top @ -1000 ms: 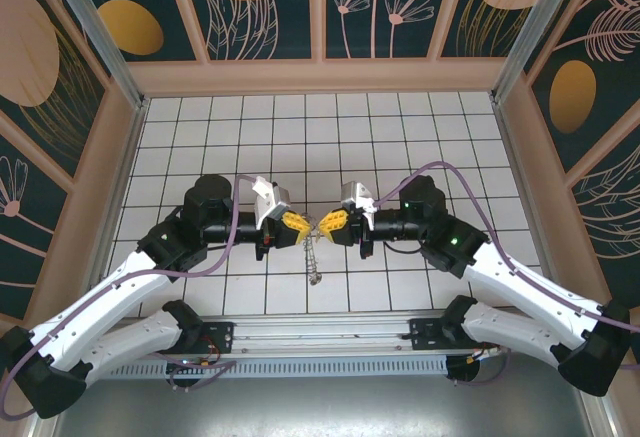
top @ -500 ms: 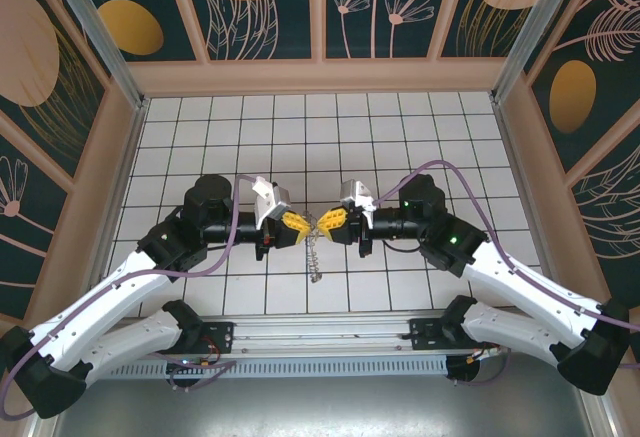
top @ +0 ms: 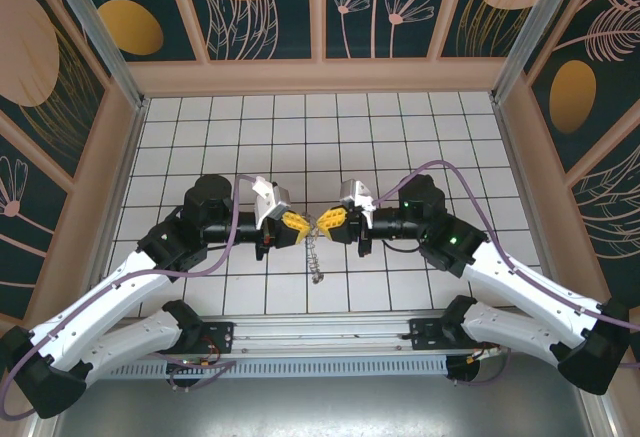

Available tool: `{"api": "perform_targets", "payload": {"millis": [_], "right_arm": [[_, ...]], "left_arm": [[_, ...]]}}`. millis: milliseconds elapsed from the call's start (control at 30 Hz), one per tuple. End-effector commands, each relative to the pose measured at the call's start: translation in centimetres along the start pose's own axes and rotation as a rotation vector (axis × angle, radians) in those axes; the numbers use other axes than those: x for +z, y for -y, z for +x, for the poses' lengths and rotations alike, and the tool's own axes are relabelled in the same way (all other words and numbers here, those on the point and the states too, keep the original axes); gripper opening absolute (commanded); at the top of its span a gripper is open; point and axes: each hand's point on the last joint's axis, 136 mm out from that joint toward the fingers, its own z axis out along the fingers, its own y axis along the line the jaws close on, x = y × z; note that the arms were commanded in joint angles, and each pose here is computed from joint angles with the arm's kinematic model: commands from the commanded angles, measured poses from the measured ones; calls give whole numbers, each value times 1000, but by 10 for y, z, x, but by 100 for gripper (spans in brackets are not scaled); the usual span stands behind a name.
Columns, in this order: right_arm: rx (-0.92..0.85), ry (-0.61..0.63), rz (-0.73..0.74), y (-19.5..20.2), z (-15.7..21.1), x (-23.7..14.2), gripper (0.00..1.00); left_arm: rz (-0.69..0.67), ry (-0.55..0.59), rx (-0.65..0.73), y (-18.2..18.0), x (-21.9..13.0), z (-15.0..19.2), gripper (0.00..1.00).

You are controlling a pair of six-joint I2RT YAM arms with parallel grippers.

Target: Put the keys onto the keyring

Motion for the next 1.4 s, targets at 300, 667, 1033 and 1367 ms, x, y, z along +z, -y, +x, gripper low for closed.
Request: {"api": "perform_targets", "payload": {"millis": [300, 667, 1033, 1367], "right_arm": [[-18, 50, 33, 3, -20, -4, 0], [-4, 45, -45, -9, -19, -2, 0], [-3, 42, -56, -9, -19, 1, 0], [-9, 42, -82, -12, -24, 5, 0]], "left_arm": [[18, 48, 61, 9, -7, -19, 0], [10, 48, 61, 8, -7, -20, 0], [11, 49, 65, 8, -8, -21, 0], [2, 26, 65, 6, -7, -19, 0]]}}
